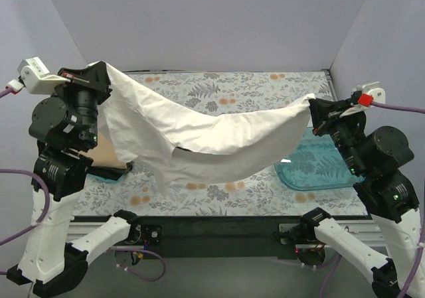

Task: Fold and stack the t-shirts
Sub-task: Flatten the tshirt out

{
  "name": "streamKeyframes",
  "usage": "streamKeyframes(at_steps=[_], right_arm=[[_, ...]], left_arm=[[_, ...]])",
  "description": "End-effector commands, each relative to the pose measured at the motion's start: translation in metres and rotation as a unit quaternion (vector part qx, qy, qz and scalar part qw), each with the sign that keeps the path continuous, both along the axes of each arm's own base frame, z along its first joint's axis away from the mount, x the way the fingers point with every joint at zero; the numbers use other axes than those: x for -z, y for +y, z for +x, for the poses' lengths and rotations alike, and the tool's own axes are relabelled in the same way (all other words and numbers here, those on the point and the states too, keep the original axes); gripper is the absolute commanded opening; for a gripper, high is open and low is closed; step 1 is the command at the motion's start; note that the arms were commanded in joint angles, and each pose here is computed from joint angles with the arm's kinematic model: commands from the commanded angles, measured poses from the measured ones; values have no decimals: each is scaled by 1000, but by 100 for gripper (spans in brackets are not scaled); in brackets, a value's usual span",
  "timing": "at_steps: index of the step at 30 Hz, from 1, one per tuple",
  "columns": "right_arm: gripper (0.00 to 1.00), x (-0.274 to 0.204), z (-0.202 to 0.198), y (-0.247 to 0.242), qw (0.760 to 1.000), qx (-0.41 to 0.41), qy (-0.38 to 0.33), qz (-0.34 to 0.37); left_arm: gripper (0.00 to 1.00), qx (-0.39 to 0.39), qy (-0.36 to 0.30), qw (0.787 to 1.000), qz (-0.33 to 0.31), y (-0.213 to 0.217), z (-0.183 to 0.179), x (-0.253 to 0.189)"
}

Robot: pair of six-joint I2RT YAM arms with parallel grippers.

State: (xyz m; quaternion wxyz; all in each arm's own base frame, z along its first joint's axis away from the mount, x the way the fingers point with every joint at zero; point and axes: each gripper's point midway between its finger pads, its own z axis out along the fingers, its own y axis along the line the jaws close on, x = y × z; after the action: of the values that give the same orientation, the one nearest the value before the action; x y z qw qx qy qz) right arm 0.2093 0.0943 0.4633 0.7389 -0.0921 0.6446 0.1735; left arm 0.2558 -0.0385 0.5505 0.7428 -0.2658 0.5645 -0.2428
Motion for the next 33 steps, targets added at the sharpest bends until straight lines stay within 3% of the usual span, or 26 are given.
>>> streamKeyframes(at_steps=[1,4,7,10,11,12,13,14,15,16,17,18,19,21,24,25,26,27,28,30,31,32,33], right_arm=[[1,18,35,-2,998,52,32,-34],[1,46,71,-5,989,111,73,-67],[1,74,115,-11,975,162,110,-109],[1,113,172,-10,973,123,156,-114],[1,121,188,-10,974,108,161,-114],[1,148,216,1,972,78,183,-126],[1,161,234,-6,969,79,196,-130],[1,153,253,-7,970,76,191,-127],[2,162,269,-5,969,64,202,-130],[19,207,297,-13,956,71,250,-138],[43,182,318,-10,962,64,230,-129],[66,225,339,-11,948,62,279,-137],[97,235,339,-16,934,67,321,-139],[98,226,355,-15,931,70,330,-141],[98,219,341,-22,928,87,334,-138],[98,214,336,-22,930,89,331,-133],[98,213,329,-22,930,88,332,-128],[98,211,311,-22,931,88,337,-114],[98,213,301,-22,929,89,342,-107],[98,187,277,-21,942,90,314,-75],[98,217,258,-19,933,80,344,-69],[98,214,247,-16,937,72,337,-59],[98,189,230,-11,951,59,301,-35]], left_arm=[[0,-61,85,994,41,-2,58,51],[0,-108,129,984,66,-3,99,84],[0,-135,203,964,104,-7,167,142],[0,-123,273,945,130,-12,244,213],[3,-111,265,949,132,-15,265,207],[18,-93,308,934,153,-23,298,262],[30,-67,320,931,164,-29,316,279],[65,-57,325,929,167,-34,332,289],[88,-54,319,931,166,-37,350,283],[93,-58,347,919,177,-38,369,322],[93,-62,354,915,182,-38,379,333],[93,-65,341,921,179,-39,386,313],[93,-63,357,914,183,-40,389,329],[94,-59,354,916,180,-41,384,319],[95,-63,340,923,171,-34,353,297],[94,-59,366,912,175,-32,337,321],[95,-60,345,922,163,-29,321,289],[95,-56,346,925,145,-29,310,286],[95,-49,375,915,144,-29,293,312],[95,-21,374,921,107,-37,260,300],[95,-10,379,920,95,-41,246,301],[95,-6,415,906,87,-41,224,332],[95,5,415,907,71,-44,203,325]])
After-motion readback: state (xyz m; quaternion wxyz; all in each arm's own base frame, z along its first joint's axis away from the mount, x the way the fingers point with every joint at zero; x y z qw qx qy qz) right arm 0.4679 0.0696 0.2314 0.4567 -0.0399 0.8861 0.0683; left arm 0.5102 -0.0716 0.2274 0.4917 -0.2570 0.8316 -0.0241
